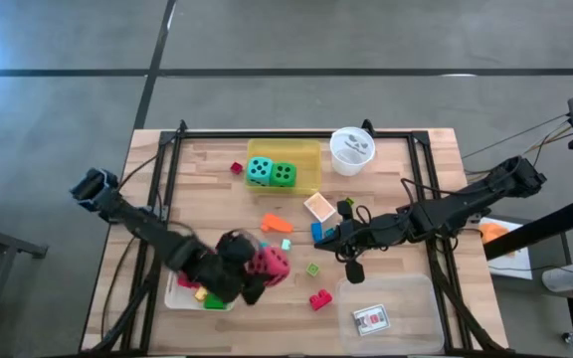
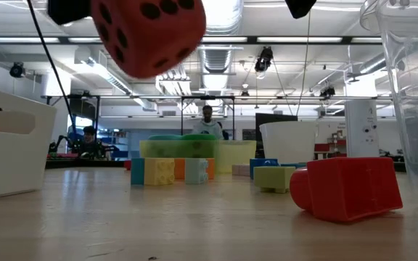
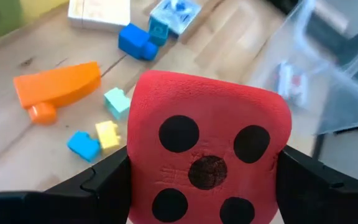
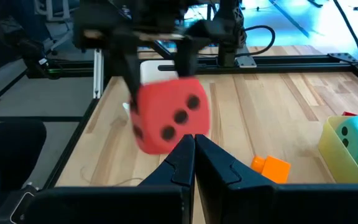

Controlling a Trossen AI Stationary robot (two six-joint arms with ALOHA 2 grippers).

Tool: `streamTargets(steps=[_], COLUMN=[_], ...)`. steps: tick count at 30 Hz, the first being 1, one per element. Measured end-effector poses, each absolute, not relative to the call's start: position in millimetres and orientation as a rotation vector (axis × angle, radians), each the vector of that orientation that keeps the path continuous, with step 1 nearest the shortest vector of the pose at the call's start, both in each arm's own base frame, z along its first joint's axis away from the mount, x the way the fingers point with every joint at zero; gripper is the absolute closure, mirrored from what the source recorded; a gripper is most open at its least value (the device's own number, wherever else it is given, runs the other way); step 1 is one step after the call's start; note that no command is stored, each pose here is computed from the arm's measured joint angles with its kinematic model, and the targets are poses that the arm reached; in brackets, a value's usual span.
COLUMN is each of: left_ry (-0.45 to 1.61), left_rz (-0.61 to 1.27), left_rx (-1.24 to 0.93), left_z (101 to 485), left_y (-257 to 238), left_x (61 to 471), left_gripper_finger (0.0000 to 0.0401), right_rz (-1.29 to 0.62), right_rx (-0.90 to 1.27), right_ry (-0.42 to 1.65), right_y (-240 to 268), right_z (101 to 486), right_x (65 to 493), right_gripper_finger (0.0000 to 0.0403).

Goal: Pick & Place Toys
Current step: Put the pink die into the yellow bin

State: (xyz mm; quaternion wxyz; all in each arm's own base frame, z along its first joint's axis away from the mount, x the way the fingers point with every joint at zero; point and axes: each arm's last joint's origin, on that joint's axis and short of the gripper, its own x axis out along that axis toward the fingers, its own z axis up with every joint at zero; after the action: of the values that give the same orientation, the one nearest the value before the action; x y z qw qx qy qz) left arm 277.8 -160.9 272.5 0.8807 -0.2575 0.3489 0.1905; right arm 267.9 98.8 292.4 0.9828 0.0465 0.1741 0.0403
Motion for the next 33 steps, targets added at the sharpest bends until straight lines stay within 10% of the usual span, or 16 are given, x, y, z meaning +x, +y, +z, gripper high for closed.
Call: streamTargets(steps=[33], left_ry=[0.827], left_rz=[0.615], left_rx=[-0.463], left_z=[267.7], left_y=[-44.6], left_x=[310.6], left_gripper_finger=[0.011], right_rz=[0.08], right_rx=[0.093], right_ry=[0.35], right_y=[98.6], right_z=[292.5], right_x=[268.0], right_gripper_finger=[0.0394])
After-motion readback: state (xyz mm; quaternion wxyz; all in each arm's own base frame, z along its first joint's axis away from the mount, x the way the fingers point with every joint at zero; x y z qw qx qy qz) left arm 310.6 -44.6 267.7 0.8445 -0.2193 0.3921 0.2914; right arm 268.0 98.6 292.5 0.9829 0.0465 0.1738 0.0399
